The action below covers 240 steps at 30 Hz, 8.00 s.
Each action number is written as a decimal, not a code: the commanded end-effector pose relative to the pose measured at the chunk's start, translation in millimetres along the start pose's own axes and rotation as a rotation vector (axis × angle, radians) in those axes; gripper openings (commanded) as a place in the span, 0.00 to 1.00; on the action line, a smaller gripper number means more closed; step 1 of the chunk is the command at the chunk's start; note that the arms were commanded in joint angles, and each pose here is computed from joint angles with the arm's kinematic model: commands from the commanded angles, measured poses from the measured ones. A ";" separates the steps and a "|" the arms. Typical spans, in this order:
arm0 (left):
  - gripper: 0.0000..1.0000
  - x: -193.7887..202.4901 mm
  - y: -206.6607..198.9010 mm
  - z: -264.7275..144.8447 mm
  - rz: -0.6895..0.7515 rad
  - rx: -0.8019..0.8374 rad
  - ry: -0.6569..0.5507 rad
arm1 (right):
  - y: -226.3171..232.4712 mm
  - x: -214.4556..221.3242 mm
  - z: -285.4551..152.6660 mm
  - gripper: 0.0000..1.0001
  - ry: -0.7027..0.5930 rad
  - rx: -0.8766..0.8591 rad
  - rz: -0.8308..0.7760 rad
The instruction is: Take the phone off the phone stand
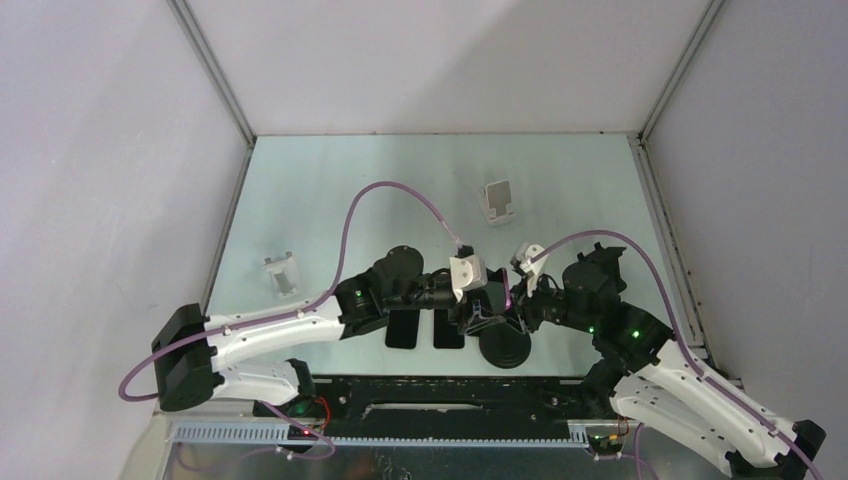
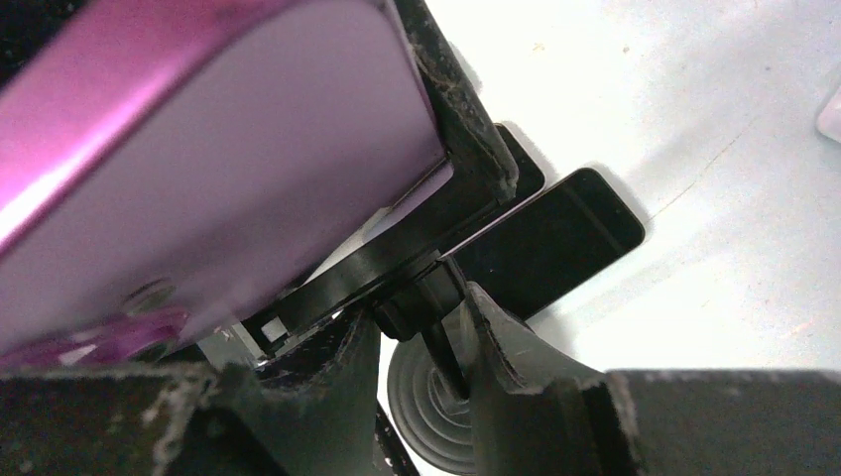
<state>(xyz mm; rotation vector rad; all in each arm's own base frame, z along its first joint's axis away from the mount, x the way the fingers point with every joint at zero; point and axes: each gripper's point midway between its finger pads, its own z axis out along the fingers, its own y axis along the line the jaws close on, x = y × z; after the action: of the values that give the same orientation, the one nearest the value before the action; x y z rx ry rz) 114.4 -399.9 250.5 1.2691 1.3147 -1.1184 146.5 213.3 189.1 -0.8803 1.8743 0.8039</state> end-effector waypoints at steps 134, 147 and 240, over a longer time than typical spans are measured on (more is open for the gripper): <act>0.00 139.4 127.3 -269.2 -0.715 -1.414 0.258 | -434.7 -83.5 -99.4 0.42 -0.381 1.404 0.316; 0.00 162.5 136.2 -271.8 -0.768 -1.441 0.316 | -393.6 -106.6 -125.8 0.87 -0.414 1.376 0.368; 0.45 319.7 48.3 -230.4 -0.950 -1.327 0.885 | -186.5 -199.2 -127.5 0.89 -0.641 0.952 0.215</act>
<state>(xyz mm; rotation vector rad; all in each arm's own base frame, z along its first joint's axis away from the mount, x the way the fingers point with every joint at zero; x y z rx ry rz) 217.2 -172.0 7.8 -0.0014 2.4873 -0.0611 316.4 58.5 375.5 0.1620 1.5385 0.1576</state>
